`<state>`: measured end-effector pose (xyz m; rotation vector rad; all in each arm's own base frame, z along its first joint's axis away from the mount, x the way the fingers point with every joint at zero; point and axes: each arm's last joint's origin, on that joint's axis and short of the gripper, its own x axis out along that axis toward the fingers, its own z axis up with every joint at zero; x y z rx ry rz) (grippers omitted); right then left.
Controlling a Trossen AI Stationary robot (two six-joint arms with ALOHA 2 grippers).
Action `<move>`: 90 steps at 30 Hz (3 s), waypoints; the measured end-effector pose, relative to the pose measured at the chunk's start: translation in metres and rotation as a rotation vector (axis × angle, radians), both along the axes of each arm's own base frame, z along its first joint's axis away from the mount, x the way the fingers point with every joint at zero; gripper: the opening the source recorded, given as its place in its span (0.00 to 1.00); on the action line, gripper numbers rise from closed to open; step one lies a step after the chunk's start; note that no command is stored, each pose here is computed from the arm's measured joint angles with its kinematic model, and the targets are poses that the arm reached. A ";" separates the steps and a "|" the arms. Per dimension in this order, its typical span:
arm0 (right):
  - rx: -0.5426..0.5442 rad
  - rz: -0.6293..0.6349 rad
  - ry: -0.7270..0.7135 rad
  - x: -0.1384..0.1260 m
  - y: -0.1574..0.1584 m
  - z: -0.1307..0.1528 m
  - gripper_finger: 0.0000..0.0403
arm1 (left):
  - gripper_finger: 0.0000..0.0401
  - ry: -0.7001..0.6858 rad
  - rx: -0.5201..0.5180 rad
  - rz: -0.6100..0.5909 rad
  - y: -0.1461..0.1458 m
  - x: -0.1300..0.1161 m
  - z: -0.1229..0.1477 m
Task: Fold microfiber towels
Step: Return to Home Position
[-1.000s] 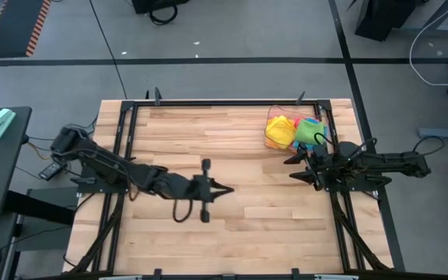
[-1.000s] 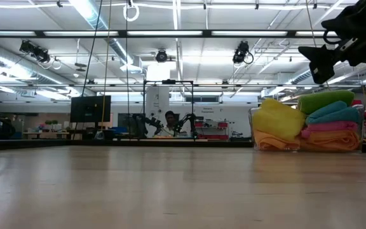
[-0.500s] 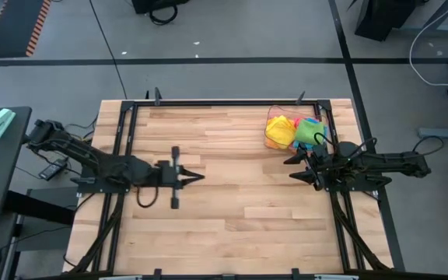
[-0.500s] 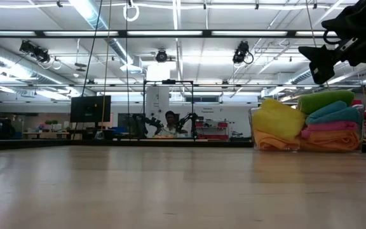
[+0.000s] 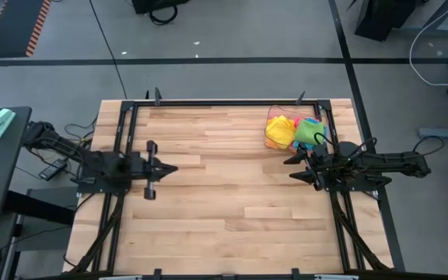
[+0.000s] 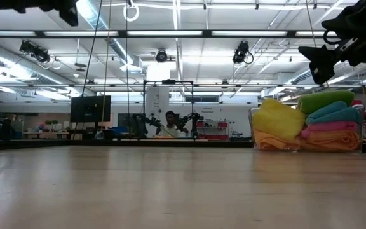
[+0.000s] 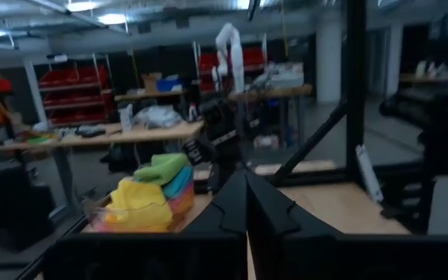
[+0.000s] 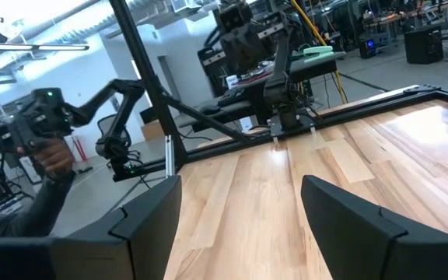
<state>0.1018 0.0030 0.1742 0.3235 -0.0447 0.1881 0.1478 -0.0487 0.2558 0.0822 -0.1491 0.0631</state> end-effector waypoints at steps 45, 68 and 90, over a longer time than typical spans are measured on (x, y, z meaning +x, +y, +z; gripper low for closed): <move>0.000 0.000 0.004 0.000 0.000 0.000 0.68 | 0.01 -0.142 0.023 0.167 0.037 -0.058 -0.059; 0.000 0.000 0.004 0.000 0.000 0.000 0.68 | 0.16 0.157 0.067 0.169 0.051 -0.047 -0.088; 0.000 0.000 0.004 0.000 0.000 0.000 0.68 | 0.16 0.142 0.065 0.174 0.051 -0.047 -0.087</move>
